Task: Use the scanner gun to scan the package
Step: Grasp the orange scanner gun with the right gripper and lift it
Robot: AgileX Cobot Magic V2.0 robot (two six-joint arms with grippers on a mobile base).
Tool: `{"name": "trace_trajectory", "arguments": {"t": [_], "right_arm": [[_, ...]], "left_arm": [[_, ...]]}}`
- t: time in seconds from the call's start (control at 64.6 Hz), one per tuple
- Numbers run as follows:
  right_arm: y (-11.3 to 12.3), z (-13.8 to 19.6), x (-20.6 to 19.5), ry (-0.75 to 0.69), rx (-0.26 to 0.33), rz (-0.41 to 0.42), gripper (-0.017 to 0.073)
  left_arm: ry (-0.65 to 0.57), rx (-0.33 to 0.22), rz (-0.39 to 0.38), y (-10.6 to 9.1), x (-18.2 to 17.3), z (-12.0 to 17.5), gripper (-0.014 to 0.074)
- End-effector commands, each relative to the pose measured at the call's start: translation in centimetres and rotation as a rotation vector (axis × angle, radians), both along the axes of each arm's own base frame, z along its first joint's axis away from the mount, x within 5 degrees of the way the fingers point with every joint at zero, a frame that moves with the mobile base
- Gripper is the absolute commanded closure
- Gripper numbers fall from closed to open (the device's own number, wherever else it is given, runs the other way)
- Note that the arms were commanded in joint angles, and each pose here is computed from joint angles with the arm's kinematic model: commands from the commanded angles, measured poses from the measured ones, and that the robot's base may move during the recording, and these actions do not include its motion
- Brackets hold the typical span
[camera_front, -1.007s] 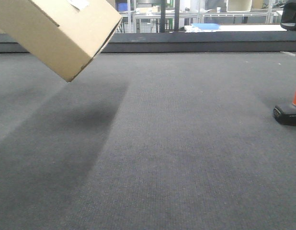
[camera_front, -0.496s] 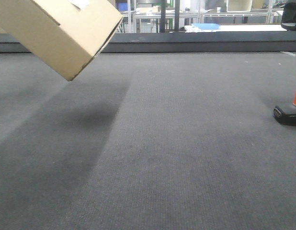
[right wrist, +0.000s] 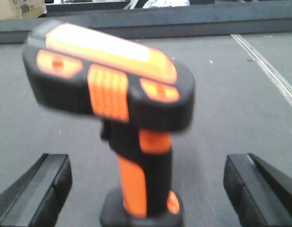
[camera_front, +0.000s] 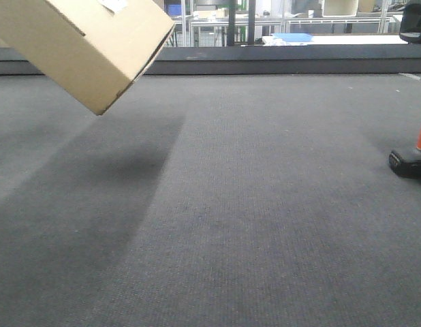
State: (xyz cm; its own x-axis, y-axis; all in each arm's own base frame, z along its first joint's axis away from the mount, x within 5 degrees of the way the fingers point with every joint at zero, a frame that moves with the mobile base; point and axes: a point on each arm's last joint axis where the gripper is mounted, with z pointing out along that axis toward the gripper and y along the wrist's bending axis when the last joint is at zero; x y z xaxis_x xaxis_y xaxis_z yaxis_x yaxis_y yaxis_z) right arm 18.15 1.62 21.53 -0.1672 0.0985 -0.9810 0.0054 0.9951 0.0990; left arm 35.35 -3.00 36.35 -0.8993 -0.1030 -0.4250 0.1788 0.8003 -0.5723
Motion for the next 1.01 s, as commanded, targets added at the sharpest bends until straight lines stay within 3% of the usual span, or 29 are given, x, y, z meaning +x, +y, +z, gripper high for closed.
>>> {"name": "trace_trajectory", "arguments": {"t": [0.0,0.17,0.31,0.434,0.666,0.991], "right_arm": [[0.2,0.6,1.2,-0.017,-0.002,0.001,0.0000],[0.5,0.3,2.7,0.028,0.002,0.004,0.0000],[0.7,0.2,3.7,0.057,0.079,-0.009,0.0000],[0.8,-0.1,4.5,0.078,0.088,-0.011,0.0000],[0.8,-0.6,5.7,0.092,0.201,-0.060,0.0000],[0.7,-0.8,6.3,0.040,0.210,-0.075,0.0000]], "left_arm": [[-0.034,-0.026,-0.004,-0.2,-0.3,0.9,0.0705],[-0.034,-0.024,-0.004,-0.2,-0.3,0.9,0.0705],[-0.033,-0.014,-0.004,-0.1,-0.3,0.9,0.0705],[-0.033,-0.008,-0.004,-0.1,-0.3,0.8,0.0705],[-0.032,-0.006,-0.004,-0.1,-0.3,0.8,0.0705],[-0.032,-0.004,-0.003,-0.1,-0.3,0.8,0.0705]]}}
